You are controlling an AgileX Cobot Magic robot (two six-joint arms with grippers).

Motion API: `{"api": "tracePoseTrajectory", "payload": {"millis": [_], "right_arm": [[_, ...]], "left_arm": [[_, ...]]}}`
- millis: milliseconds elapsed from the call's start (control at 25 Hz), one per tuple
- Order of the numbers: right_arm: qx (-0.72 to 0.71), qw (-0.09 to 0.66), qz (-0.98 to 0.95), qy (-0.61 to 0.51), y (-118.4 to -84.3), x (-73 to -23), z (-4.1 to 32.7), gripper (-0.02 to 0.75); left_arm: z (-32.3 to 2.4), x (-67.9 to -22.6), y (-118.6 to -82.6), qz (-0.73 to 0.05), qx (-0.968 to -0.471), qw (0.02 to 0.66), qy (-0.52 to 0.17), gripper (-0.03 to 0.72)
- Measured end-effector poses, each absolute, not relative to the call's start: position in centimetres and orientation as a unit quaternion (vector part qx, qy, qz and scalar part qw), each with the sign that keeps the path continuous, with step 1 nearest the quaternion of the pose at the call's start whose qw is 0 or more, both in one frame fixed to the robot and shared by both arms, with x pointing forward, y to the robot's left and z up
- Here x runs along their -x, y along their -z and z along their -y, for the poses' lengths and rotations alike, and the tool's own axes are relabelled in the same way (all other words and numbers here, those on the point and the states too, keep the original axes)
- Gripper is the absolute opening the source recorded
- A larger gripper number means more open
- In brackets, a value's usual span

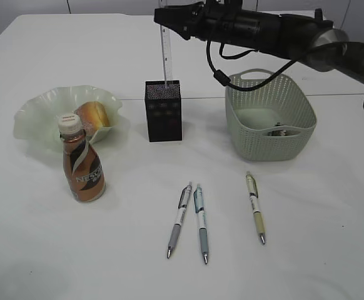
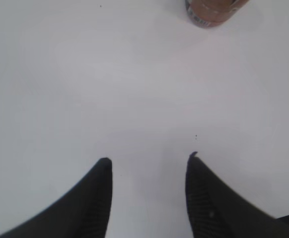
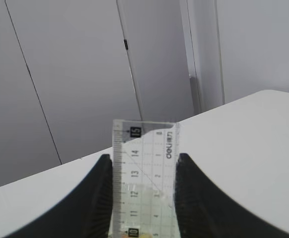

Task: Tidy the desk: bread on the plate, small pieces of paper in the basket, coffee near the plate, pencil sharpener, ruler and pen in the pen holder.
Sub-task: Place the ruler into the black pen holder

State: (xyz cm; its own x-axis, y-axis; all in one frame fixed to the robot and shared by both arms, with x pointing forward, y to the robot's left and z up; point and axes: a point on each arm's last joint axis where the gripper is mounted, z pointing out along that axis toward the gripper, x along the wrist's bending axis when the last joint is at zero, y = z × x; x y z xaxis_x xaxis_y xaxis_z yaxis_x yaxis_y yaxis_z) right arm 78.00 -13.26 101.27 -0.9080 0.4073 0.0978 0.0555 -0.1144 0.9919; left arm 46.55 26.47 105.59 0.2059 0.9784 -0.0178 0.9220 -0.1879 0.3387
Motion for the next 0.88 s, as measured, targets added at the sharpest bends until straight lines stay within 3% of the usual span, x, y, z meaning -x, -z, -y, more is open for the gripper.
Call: {"api": "tracePoseTrajectory", "payload": {"millis": [880], "right_arm": [[-0.192,0.123,-0.660,-0.716,-99.9,-78.4,13.3,0.285]], "left_arm": [[-26.4,-46.5,-105.6,-0.623,-0.763,0.142,-0.098,0.353]]}}
